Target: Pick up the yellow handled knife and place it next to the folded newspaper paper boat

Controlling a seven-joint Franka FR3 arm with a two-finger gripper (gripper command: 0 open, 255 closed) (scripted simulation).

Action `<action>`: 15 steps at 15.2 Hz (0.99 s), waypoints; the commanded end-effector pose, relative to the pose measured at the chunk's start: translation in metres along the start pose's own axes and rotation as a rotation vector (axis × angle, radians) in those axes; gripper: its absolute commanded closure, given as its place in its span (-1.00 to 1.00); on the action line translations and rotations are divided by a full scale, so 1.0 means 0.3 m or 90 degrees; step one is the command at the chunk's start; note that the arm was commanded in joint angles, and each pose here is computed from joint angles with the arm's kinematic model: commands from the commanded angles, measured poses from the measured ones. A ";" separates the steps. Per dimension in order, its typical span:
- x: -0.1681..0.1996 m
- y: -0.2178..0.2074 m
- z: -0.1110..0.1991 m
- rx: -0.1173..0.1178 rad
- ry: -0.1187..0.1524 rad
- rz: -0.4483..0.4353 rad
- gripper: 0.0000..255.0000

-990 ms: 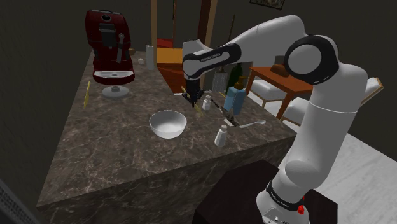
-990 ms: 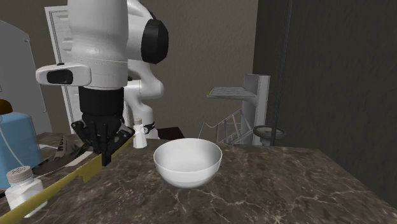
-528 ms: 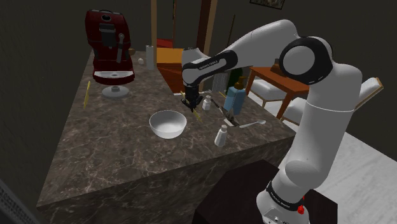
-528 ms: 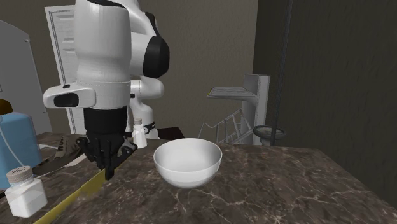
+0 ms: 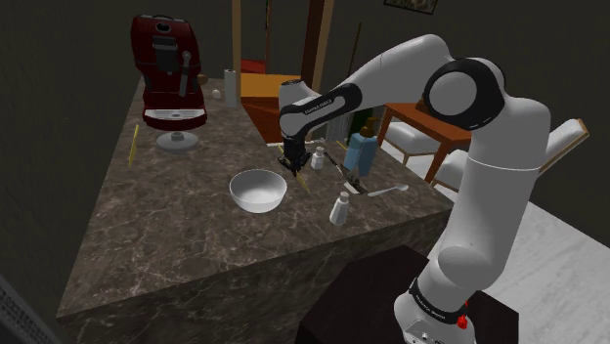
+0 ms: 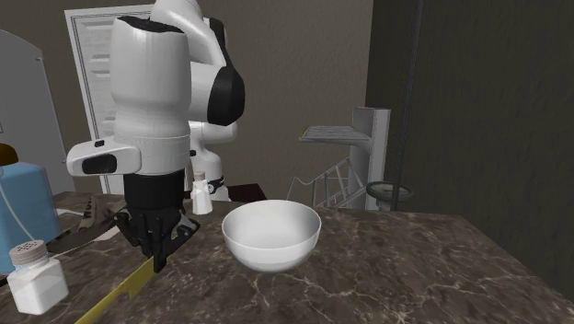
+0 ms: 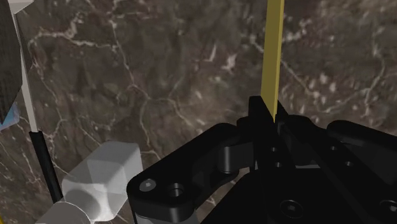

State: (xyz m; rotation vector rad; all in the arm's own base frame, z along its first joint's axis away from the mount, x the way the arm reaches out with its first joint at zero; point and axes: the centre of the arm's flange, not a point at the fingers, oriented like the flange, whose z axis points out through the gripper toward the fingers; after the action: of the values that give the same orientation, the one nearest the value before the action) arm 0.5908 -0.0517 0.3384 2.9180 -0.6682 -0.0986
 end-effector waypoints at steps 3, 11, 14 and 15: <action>0.000 0.000 0.000 0.000 0.000 0.000 1.00; 0.000 0.000 -0.088 0.000 0.000 0.000 -1.00; 0.000 0.000 -0.166 0.000 0.000 0.000 -1.00; 0.000 0.000 -0.166 0.000 0.000 0.000 -1.00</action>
State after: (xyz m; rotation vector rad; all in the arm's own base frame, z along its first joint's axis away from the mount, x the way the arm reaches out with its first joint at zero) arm 0.5961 -0.0450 0.3850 2.9184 -0.6682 -0.0970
